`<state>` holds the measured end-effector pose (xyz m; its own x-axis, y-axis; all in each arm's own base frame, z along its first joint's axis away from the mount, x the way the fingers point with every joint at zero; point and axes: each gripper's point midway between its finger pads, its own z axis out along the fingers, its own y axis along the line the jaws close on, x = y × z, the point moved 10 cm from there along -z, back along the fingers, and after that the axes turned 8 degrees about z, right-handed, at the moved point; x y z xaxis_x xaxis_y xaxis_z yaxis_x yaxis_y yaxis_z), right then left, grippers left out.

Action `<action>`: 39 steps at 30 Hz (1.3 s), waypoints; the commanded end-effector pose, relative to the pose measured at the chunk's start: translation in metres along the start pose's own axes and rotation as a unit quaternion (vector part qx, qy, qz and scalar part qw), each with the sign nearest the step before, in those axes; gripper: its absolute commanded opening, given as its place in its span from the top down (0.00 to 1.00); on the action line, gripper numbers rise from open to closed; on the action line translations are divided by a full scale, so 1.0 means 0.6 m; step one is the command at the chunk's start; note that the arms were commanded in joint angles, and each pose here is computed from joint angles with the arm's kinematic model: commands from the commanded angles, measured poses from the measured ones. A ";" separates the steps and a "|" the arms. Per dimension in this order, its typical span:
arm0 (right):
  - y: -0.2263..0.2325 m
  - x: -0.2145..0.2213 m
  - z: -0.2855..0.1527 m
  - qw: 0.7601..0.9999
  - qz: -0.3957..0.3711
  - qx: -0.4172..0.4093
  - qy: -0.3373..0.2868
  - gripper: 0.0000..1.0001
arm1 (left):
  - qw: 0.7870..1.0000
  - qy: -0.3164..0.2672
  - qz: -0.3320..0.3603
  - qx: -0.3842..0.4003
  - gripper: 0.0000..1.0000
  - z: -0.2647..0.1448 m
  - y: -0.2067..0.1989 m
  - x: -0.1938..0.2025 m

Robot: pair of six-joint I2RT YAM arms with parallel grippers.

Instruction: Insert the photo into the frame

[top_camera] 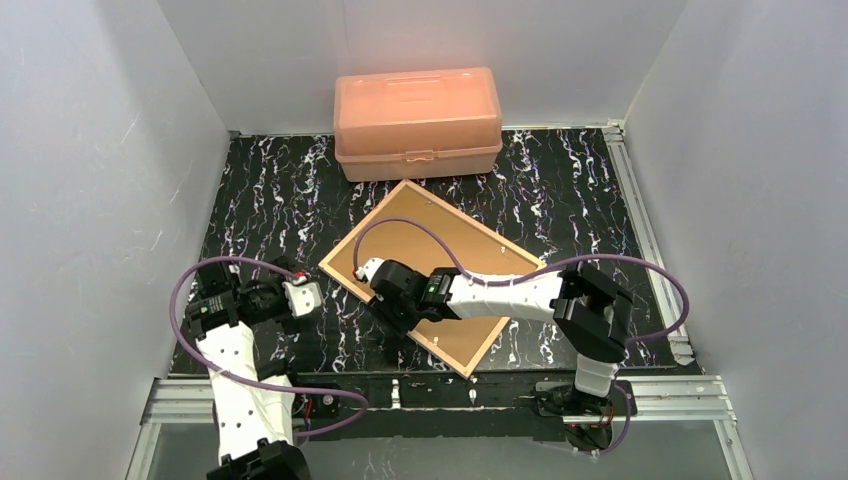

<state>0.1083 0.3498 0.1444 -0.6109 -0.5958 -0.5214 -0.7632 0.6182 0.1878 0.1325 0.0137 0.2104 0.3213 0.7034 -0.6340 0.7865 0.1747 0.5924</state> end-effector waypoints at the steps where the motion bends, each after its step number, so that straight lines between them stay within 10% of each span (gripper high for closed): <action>1: -0.002 0.006 0.021 1.000 -0.008 0.019 -0.008 0.55 | 0.999 -0.008 -0.052 -0.004 0.02 0.010 0.011 0.004; 15: -0.014 0.026 0.040 0.998 -0.009 0.057 -0.011 0.57 | 0.997 0.026 -0.077 0.020 0.02 0.045 0.046 0.003; 22: -0.015 0.031 0.043 0.998 -0.008 0.056 -0.009 0.99 | 0.999 -0.015 -0.027 0.028 0.02 0.050 0.023 -0.005; 30: 0.017 -0.043 -0.036 0.997 -0.001 0.012 -0.072 0.99 | 0.987 -0.035 0.155 0.026 0.02 0.071 -0.013 0.016; 39: 0.034 -0.074 -0.085 0.994 0.020 -0.055 -0.089 0.99 | 0.920 -0.091 0.377 -0.057 0.02 0.111 -0.001 0.028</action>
<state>0.1079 0.3506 0.1553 -0.6054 -0.5804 -0.5446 -0.7555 0.6344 0.1637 0.1572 -0.0122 0.1520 0.7069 0.6395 -0.3023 0.5092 -0.1635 0.8450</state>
